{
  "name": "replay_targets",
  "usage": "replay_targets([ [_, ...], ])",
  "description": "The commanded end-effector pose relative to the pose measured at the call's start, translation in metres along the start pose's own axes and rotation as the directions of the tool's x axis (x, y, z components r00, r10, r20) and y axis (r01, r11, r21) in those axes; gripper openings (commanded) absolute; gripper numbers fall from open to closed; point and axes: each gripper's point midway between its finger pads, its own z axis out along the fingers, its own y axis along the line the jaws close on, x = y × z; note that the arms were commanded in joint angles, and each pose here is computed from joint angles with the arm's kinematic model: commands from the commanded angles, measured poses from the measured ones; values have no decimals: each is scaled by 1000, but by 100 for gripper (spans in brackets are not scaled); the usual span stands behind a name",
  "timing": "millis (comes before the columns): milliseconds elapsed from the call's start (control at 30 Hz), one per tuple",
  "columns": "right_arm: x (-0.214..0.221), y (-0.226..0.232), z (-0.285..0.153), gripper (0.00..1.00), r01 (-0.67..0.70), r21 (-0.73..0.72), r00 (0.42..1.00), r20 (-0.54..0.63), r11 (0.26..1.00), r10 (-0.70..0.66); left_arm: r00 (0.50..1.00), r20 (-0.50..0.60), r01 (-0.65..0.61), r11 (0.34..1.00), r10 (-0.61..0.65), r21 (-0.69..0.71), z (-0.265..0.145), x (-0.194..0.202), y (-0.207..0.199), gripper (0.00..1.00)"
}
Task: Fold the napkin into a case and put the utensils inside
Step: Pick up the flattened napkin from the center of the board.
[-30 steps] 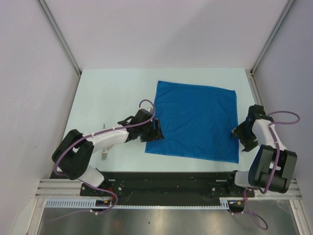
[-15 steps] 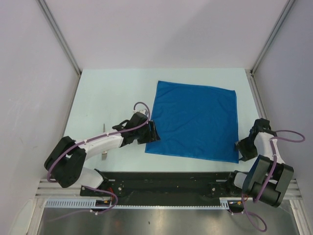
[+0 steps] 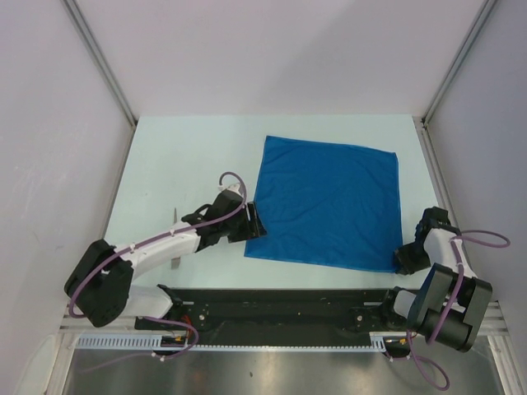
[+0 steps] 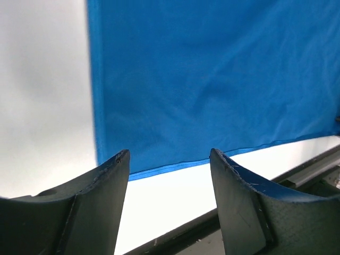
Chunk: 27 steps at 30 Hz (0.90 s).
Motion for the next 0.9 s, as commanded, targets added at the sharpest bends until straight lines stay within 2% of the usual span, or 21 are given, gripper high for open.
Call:
replay_targets([
  [0, -10, 3, 9, 26, 8, -5, 998, 58, 1000, -7, 999, -5, 32, 997, -33, -72, -2, 14, 26, 67],
  [33, -10, 3, 9, 24, 14, -9, 998, 58, 1000, -13, 999, 5, 38, 993, -37, -112, -1, 14, 36, 67],
  [67, -8, 6, 9, 11, 23, -23, 998, 53, 999, -22, 999, -9, 45, 990, -46, -133, 2, 20, 41, 67],
  [167, -6, 12, 2, 3, 55, -52, 996, 79, 997, -50, 998, -28, 59, 985, -65, -162, 7, 31, 53, 67],
  [367, -5, 22, -14, 1, 110, -83, 984, 146, 990, -97, 994, -50, 80, 970, -93, -230, 15, 41, 66, 70],
  [467, -2, 28, -19, 0, 133, -103, 977, 179, 986, -113, 993, -59, 80, 958, -100, -275, 20, 43, 70, 66],
  [533, 2, 26, -18, 0, 134, -105, 977, 179, 985, -114, 993, -74, 60, 933, -92, -355, 21, 46, 77, 62],
  [667, 1, 26, -22, 0, 128, -133, 974, 202, 983, -99, 997, -50, 27, 886, -57, -462, 13, 52, 83, 61],
  [867, -4, 31, -30, 0, 138, -159, 967, 235, 978, -98, 999, -25, 0, 776, -21, -631, -5, 58, 101, 60],
])
